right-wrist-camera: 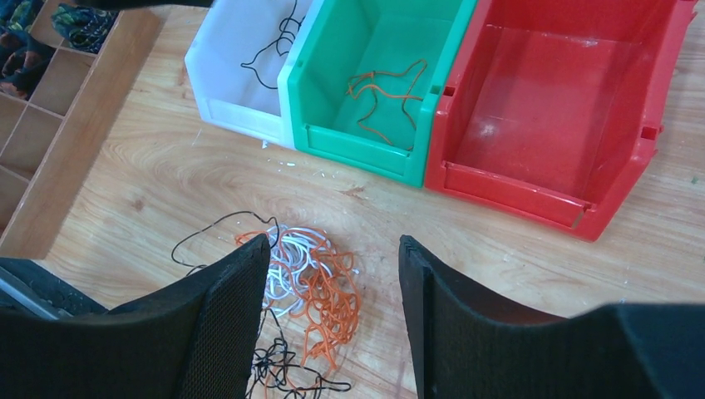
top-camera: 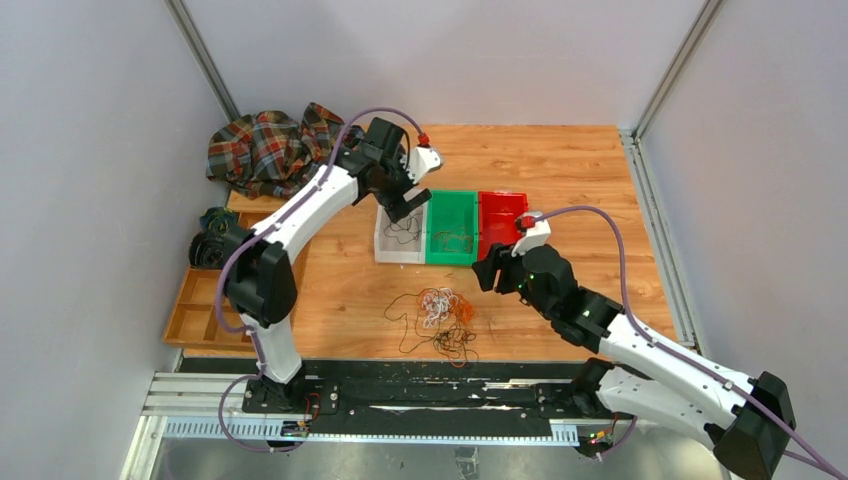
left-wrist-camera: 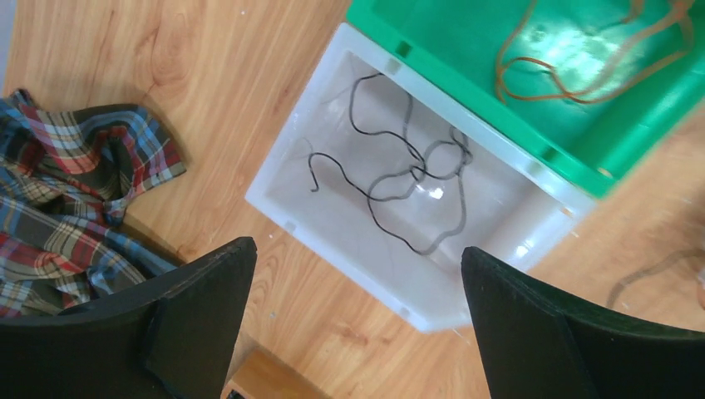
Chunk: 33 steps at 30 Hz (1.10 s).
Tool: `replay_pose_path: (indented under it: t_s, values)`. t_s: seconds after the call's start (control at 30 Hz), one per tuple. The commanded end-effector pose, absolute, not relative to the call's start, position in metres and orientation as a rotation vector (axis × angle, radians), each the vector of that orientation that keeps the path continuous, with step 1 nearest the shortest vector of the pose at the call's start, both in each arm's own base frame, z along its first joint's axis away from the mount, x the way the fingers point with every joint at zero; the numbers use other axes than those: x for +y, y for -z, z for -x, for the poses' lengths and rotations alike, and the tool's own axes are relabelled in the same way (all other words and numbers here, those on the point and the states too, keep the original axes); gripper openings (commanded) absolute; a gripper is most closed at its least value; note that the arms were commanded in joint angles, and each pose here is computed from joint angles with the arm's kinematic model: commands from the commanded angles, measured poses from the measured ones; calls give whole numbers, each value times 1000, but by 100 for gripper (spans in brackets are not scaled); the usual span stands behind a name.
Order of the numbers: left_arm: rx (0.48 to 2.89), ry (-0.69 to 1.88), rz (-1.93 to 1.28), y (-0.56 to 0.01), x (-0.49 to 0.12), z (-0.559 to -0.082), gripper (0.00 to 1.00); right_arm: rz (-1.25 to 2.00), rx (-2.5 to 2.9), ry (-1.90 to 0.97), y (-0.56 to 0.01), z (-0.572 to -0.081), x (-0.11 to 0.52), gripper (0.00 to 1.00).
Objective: Untangle the cables
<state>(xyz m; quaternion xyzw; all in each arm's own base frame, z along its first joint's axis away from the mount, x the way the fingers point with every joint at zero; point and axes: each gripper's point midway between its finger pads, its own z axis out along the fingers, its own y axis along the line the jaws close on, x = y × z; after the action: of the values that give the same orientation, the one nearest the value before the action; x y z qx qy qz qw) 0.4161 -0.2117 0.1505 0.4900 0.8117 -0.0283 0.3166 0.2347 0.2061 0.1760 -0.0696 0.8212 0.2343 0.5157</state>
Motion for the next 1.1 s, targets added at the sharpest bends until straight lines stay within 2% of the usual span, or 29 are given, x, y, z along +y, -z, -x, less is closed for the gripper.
replay_pose_path:
  t_s: [0.0,0.13,0.3,0.4,0.6,0.9,1.0,1.07]
  values:
    - [2083,252,-1361,-199,-214,-365,98,169,2021,-558,-176,-234,206,58]
    - [2073,415,-1419,-193,-221,-316,100,166,2067,-592,-164,-226,207,58]
    - [2083,552,-1571,-158,-244,-245,92,140,2109,-584,-154,-216,198,58]
    - [2078,645,-1591,-149,-261,-219,89,127,2133,-563,-149,-211,190,58]
    - [2162,783,-1566,-132,-279,-190,78,97,2132,-548,-148,-206,181,57]
    - [2261,753,-1546,-90,-281,-179,62,107,2119,-528,-155,-210,181,57]
    - [2272,689,-1536,-84,-278,-185,53,107,2112,-524,-157,-211,180,56]
    - [2252,659,-1528,-89,-278,-191,42,105,2112,-524,-156,-212,181,56]
